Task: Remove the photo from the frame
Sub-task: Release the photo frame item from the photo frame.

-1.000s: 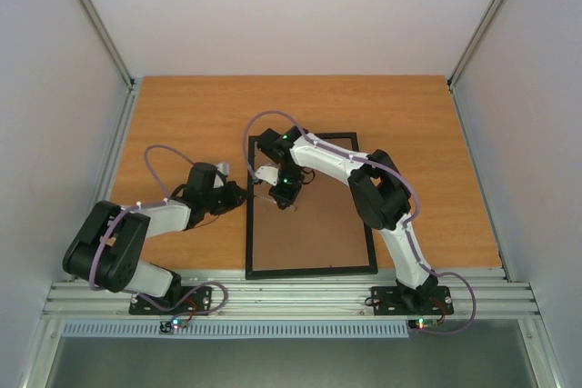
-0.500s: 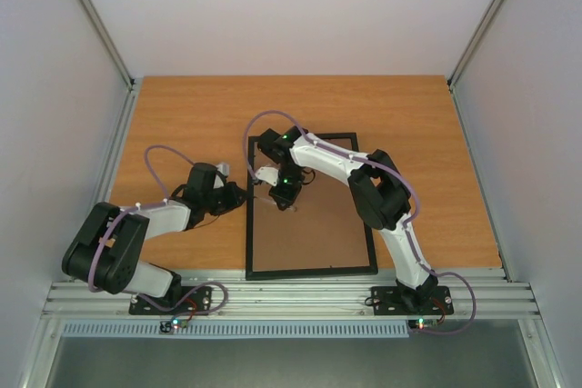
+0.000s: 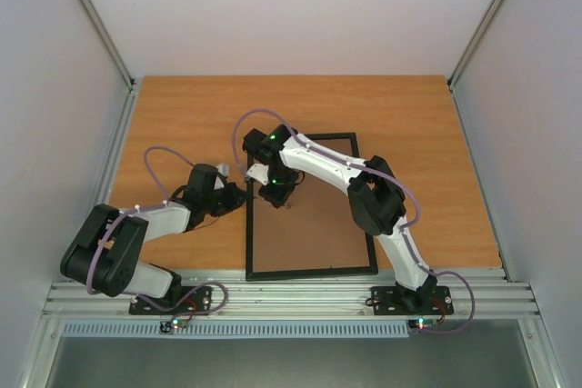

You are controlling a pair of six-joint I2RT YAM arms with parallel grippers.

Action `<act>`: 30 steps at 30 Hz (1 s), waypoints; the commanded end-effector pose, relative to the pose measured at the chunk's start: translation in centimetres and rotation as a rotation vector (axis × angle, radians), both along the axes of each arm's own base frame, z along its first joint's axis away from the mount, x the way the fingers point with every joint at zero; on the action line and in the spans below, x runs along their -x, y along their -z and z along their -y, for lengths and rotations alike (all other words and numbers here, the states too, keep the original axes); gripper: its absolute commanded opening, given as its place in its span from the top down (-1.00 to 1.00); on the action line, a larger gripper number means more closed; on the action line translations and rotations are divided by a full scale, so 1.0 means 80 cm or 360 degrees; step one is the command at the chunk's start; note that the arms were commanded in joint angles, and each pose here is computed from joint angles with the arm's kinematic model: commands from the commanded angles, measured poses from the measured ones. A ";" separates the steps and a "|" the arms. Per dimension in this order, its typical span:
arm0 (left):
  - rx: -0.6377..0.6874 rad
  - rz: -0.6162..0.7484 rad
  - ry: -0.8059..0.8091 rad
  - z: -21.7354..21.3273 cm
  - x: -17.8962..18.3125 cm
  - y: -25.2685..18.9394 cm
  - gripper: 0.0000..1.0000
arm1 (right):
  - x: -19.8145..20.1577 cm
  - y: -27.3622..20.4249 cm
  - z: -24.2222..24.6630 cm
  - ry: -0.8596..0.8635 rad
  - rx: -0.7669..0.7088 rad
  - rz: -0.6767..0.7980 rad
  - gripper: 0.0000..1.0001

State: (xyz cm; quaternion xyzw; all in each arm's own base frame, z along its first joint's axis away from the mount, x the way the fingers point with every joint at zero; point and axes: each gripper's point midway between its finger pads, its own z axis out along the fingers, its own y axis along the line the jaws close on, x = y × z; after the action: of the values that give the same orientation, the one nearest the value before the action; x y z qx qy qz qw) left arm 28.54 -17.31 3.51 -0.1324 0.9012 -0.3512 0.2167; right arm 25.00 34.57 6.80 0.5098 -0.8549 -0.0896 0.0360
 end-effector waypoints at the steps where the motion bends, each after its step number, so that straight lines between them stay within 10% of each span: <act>1: -0.0048 -0.0154 0.0017 -0.001 0.032 0.029 0.81 | 0.025 -0.022 -0.057 -0.0087 -0.0163 -0.0002 0.98; 30: 0.0005 -0.0122 -0.0046 0.013 0.043 0.030 0.87 | 0.056 -0.053 -0.173 -0.0140 -0.0297 0.0230 0.98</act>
State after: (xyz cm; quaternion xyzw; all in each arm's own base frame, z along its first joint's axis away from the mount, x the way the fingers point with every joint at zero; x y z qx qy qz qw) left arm 28.36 -17.28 3.49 -0.1724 0.8894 -0.3435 0.2475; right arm 23.76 37.89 9.15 0.4921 -0.8696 0.0377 0.0169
